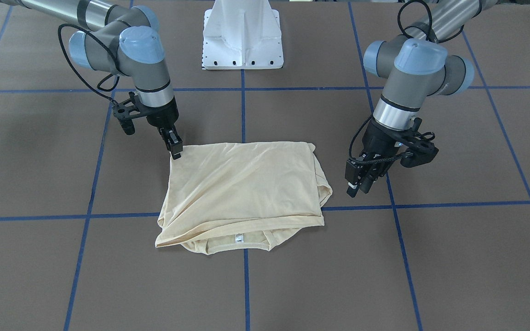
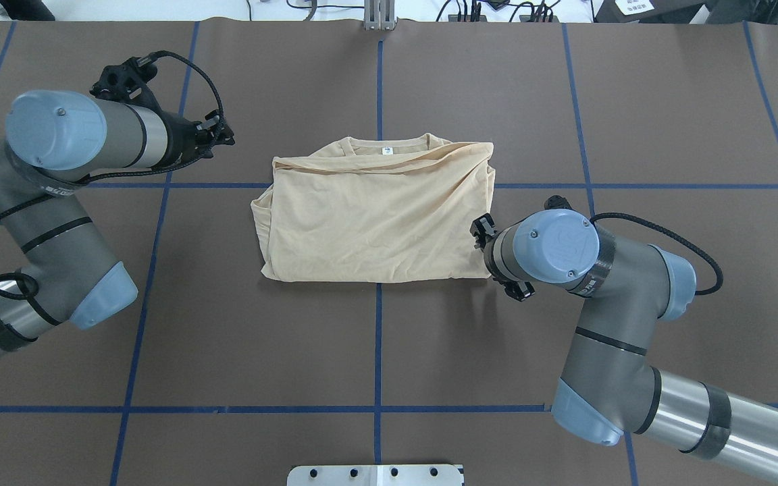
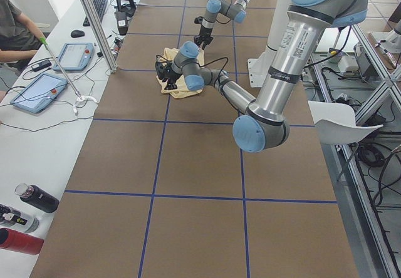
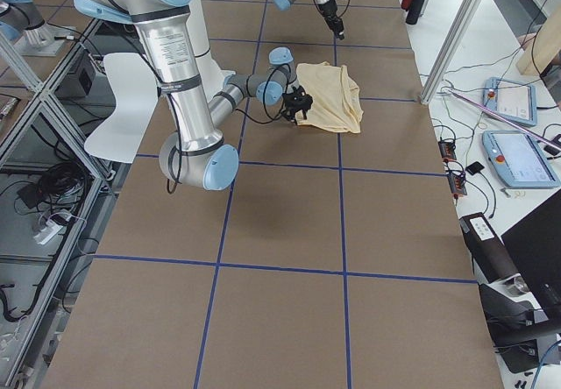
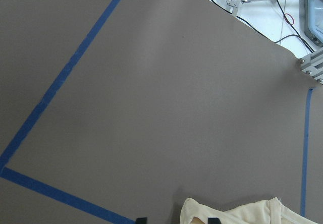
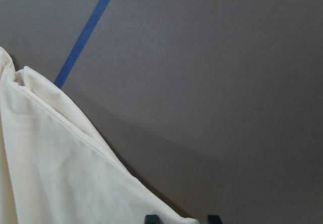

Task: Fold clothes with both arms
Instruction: 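Move the right gripper to the shirt corner nearest it and grasp, then drag the shirt toward the robot with the right gripper while the left gripper lowers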

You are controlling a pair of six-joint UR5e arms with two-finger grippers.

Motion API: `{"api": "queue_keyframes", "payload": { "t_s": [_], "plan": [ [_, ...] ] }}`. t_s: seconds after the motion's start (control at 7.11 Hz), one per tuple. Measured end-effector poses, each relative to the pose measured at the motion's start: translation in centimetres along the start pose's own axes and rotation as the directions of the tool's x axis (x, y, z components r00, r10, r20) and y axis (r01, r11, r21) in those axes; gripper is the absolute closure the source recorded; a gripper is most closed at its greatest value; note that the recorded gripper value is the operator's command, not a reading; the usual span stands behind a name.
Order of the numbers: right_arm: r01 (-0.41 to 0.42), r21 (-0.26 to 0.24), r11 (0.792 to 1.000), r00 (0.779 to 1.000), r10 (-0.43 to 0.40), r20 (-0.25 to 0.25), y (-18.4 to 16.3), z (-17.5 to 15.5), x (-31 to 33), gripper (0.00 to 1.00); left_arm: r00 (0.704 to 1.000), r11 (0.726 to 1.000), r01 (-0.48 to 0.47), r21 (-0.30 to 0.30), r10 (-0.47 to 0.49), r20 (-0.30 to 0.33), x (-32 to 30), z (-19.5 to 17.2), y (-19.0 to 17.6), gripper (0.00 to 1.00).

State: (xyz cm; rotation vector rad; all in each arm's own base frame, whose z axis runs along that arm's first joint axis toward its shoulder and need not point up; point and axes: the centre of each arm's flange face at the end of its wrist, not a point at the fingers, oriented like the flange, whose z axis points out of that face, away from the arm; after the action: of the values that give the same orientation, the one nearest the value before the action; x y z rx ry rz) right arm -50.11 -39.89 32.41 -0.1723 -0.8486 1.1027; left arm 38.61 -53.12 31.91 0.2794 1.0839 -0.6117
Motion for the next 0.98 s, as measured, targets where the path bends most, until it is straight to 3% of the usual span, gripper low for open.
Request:
{"api": "queue_keyframes", "payload": {
  "t_s": [0.7, 0.98],
  "plan": [
    [0.023, -0.052, 0.998, 1.000, -0.023, 0.014, 1.0, -3.1, 1.6, 1.00, 1.000, 1.000, -0.002, -0.006, 0.002, -0.005, 0.3, -0.1, 0.2, 0.50],
    [0.106, -0.107, 0.989, 0.992, -0.112, -0.053, 5.2, -5.3, 7.9, 1.00, 0.999, 1.000, -0.005, -0.018, 0.005, -0.031, 1.1, -1.3, 0.6, 0.50]
  ]
}}
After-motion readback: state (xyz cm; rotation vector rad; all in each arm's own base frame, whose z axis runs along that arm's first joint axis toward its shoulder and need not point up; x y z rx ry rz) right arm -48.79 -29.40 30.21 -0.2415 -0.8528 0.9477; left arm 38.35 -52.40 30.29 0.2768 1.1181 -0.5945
